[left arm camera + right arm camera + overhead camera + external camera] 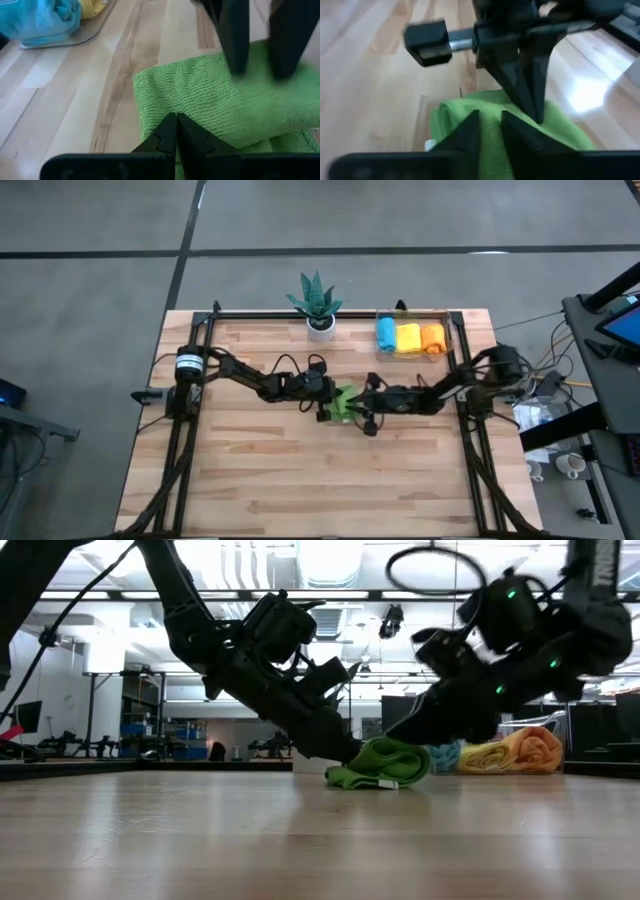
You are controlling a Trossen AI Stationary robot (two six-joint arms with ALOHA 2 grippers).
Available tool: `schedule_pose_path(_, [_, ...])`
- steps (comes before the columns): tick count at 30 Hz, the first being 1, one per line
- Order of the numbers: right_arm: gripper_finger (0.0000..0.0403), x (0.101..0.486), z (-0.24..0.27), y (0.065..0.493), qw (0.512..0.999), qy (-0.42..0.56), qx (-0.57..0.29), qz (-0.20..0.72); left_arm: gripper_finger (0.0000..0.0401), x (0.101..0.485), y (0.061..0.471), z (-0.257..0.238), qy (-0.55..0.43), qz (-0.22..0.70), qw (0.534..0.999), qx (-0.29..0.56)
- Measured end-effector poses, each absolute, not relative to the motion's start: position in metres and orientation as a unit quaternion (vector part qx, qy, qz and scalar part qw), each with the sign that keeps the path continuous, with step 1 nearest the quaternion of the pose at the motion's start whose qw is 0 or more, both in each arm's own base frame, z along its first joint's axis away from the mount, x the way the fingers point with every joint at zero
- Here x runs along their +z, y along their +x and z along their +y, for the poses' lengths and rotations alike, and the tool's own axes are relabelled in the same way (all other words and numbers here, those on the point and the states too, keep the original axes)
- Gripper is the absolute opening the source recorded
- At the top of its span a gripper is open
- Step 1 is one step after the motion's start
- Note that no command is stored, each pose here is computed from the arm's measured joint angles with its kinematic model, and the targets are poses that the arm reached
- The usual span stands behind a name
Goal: Roll microfiber towels into tight, uniform cylinder then place into a basket
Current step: Roll the green microfiber cloth
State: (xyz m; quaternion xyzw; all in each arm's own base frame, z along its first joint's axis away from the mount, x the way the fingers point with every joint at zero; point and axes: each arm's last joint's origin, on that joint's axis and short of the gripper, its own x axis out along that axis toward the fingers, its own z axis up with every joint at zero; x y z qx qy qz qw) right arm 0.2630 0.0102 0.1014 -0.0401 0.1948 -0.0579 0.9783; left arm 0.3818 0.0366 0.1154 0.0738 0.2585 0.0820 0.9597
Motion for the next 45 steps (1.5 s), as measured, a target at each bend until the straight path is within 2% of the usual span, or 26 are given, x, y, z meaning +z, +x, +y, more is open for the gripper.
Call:
schedule_pose_path(3, [0.0034,0.089,0.011,0.274,0.977,-0.041,-0.057,0.199,0.0,0.116,0.382,0.037,0.074,0.258,0.96,0.082])
schedule_pose_path(5, [0.0016,0.083,0.012,0.279,0.977,-0.038,-0.036,0.206,0.0,0.116,0.382,0.037,0.073,0.258,0.96,0.082])
schedule_pose_path(12, [0.0009,0.076,0.014,0.281,0.975,-0.033,-0.01,0.221,0.0,0.115,0.38,0.039,0.082,0.266,0.952,0.125])
schedule_pose_path(20, [0.0009,0.076,0.016,0.279,0.974,-0.025,0.015,0.225,0.0,0.125,0.374,0.049,0.139,0.267,0.907,0.294])
schedule_pose_path(23, [0.0009,0.076,0.016,0.279,0.974,-0.024,0.014,0.225,0.0,0.136,0.372,0.048,0.14,0.253,0.906,0.309])
schedule_pose_path(26, [0.0009,0.076,0.016,0.279,0.974,-0.024,0.014,0.225,0.0,0.148,0.371,0.038,0.144,0.235,0.925,0.26])
schedule_pose_path(31, [0.0009,0.076,0.016,0.279,0.974,-0.021,0.011,0.226,0.0,0.159,0.369,0.013,0.127,0.185,0.974,0.039])
schedule_pose_path(33, [0.0009,0.077,0.016,0.28,0.974,-0.021,0.01,0.225,0.0,0.16,0.369,0.009,0.116,0.166,0.979,-0.012])
schedule_pose_path(45, [0.0009,0.078,0.016,0.281,0.974,-0.021,0.009,0.223,0.0,0.12,0.381,0.022,0.08,0.162,0.983,0.017])
